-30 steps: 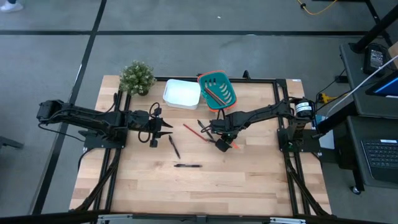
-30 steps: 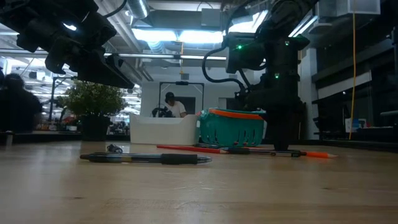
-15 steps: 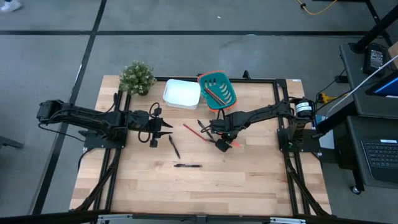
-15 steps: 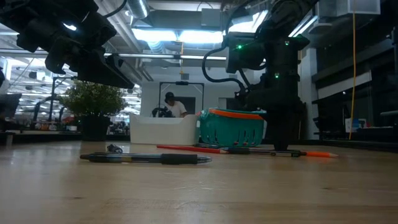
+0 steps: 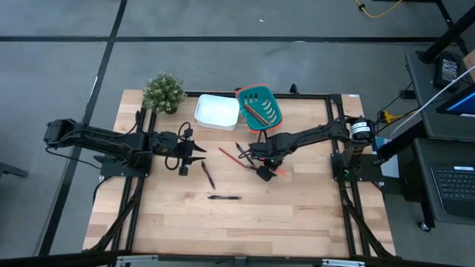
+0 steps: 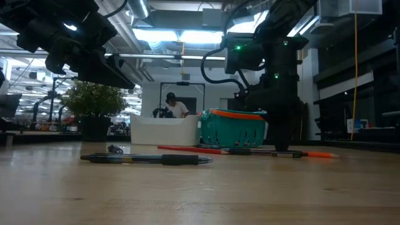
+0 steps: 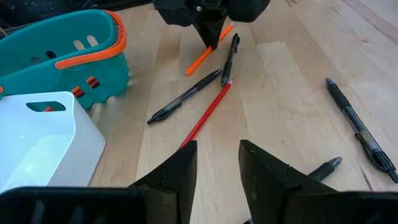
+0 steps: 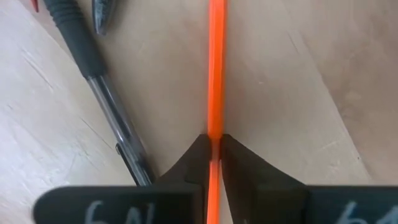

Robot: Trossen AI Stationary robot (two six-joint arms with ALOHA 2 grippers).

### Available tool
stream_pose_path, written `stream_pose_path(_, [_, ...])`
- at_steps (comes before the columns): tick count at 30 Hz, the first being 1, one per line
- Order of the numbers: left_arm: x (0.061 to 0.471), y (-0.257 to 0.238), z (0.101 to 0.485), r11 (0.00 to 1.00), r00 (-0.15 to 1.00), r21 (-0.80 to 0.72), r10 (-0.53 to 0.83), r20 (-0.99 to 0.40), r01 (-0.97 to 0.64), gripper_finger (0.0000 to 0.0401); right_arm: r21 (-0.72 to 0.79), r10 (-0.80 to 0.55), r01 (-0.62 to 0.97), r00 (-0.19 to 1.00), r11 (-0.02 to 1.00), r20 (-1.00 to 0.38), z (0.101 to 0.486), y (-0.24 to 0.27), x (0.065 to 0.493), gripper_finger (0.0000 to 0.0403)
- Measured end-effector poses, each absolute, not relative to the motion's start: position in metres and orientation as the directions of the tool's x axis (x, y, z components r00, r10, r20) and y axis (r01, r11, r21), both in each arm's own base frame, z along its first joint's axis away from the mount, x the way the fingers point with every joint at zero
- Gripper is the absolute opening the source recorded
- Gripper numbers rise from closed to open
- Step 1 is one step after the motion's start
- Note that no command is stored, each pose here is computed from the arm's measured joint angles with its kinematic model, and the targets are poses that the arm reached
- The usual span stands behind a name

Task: Sort pens & pencils
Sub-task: Put the orange pencil into the dark green bin

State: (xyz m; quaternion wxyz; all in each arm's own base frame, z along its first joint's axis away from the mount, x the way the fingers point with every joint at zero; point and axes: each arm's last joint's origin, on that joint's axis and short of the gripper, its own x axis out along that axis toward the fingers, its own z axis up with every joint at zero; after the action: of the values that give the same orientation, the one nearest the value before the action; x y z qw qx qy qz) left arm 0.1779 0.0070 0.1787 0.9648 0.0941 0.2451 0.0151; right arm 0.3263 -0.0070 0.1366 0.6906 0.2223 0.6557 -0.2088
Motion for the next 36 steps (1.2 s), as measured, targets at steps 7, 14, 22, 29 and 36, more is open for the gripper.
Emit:
stream_pose_path(7, [0.178, 0.007, 0.179, 0.982, 0.879, 0.189, 0.075, -0.470, 0.017, 0.0112, 0.037, -0.007, 0.546, 0.079, 0.837, -0.997, 0.147, -0.008, 0.335, 0.0037])
stream_pose_path(14, [0.178, 0.007, 0.178, 0.982, 0.878, 0.189, 0.075, -0.473, 0.018, 0.0112, 0.046, -0.012, 0.538, 0.104, 0.842, -0.994, 0.154, -0.013, 0.340, 0.0037])
stream_pose_path(22, [0.177, 0.007, 0.178, 0.982, 0.875, 0.188, 0.075, -0.478, 0.019, 0.0112, 0.044, -0.015, 0.517, 0.109, 0.855, -0.994, 0.166, -0.020, 0.345, 0.0037])
stream_pose_path(29, [0.177, 0.007, 0.178, 0.982, 0.875, 0.188, 0.075, -0.479, 0.019, 0.0112, -0.015, -0.074, 0.495, 0.099, 0.869, -0.992, 0.185, -0.023, 0.351, 0.0037])
stream_pose_path(36, [0.177, 0.007, 0.178, 0.982, 0.875, 0.188, 0.075, -0.479, 0.019, 0.0112, -0.100, -0.168, 0.486, 0.098, 0.868, -0.981, 0.208, -0.028, 0.356, 0.0037])
